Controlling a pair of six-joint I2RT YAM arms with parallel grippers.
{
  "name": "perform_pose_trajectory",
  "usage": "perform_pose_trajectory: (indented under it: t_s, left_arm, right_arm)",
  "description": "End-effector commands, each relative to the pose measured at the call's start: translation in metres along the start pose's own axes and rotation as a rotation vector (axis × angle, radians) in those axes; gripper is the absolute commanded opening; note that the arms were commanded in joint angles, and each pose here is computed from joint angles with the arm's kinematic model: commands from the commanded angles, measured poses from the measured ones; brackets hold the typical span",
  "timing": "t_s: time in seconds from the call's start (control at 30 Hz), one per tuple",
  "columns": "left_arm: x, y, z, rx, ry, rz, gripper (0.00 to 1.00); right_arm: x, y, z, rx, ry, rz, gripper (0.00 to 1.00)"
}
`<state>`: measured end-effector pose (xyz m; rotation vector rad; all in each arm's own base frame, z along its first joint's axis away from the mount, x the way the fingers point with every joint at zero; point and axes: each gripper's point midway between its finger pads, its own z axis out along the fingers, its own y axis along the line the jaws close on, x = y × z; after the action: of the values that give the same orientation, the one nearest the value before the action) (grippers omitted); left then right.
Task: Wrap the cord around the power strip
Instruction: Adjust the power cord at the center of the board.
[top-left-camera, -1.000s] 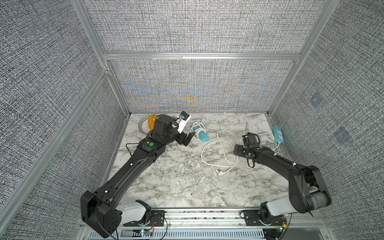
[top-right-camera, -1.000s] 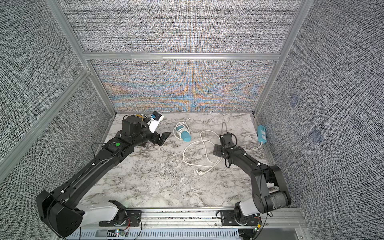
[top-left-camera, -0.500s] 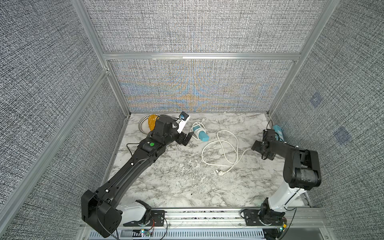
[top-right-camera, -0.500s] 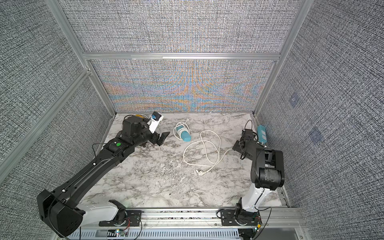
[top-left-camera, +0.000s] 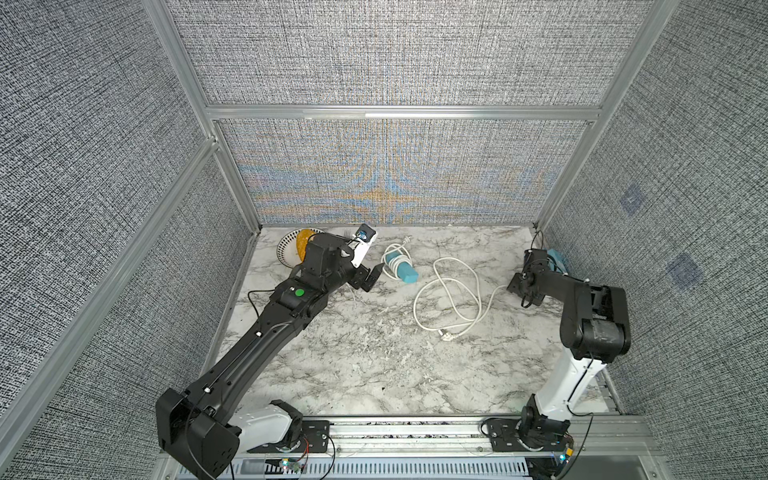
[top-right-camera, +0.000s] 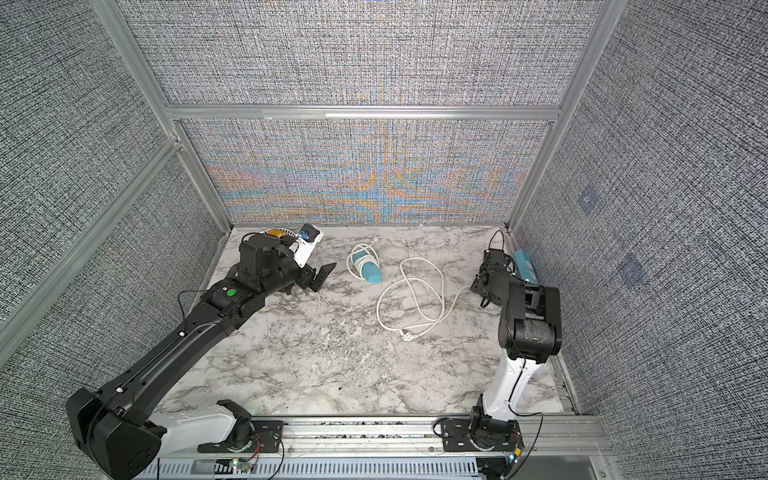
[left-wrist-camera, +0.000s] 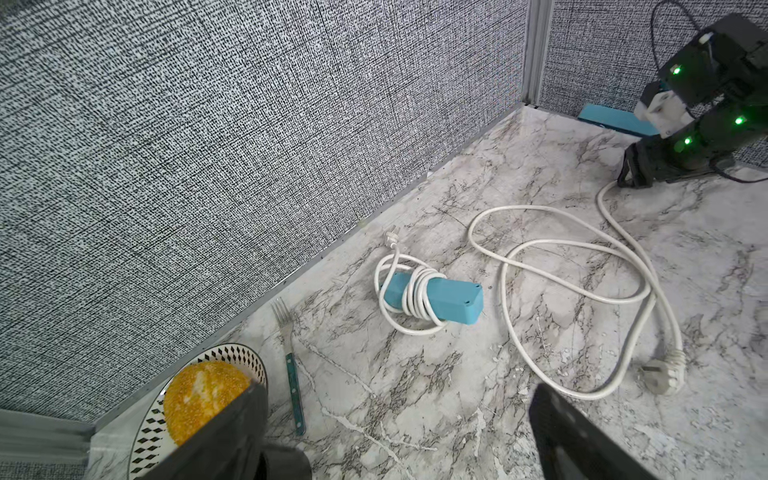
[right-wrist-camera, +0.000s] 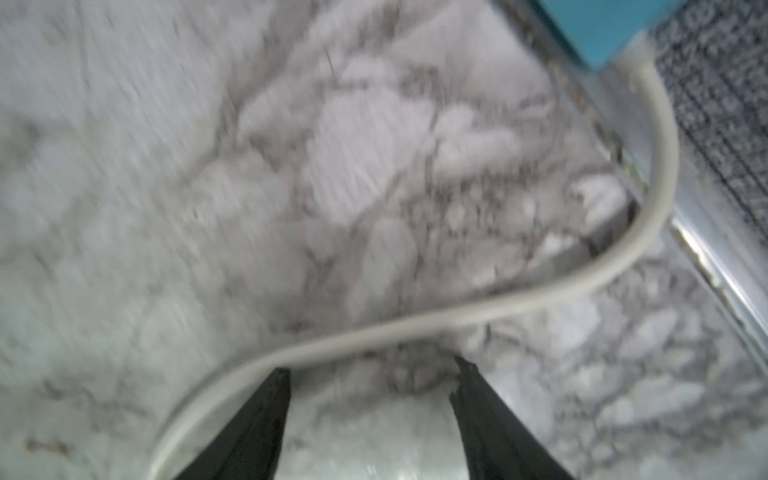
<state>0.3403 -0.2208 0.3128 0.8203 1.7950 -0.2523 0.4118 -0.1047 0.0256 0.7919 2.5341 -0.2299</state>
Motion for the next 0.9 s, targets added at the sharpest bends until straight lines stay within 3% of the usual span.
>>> perform_pose_trajectory:
  t_s: [0.0,0.13,0.23,0.37,0.6,0.7,0.87]
  left_arm:
    - [-0.012,-0.002,-0.005,0.017,-0.045,0.001,1.00]
    - [-0.015,-0.004,-0.004,0.033,-0.059,0.006,0.99]
    - [-0.013,-0.004,0.001,0.033,-0.049,0.012,1.00]
    - [-0.010,-0.002,0.004,0.023,-0.027,0.023,1.00]
    - [-0.006,0.002,0.009,0.002,-0.012,0.043,1.00]
    - [-0.006,0.001,0.013,0.007,-0.006,0.046,1.00]
    - [-0.010,0.002,0.013,0.008,-0.012,0.047,0.99]
  right_arm:
    - [-0.007,-0.012,-0.026,0.039,-0.032,0.023,0.82]
    - [-0.033,-0.010,-0.039,0.010,-0.077,0.080,0.85]
    - [-0.036,-0.001,-0.024,0.005,-0.040,0.083,0.86]
    - [-0.016,0.009,0.001,0.014,0.061,0.025,0.88]
    - [0.006,0.000,0.021,0.063,0.109,-0.011,0.88]
    - [0.010,-0.001,0.034,0.089,0.126,-0.031,0.75]
    - [0.026,0.008,0.033,0.073,0.142,-0.063,0.24]
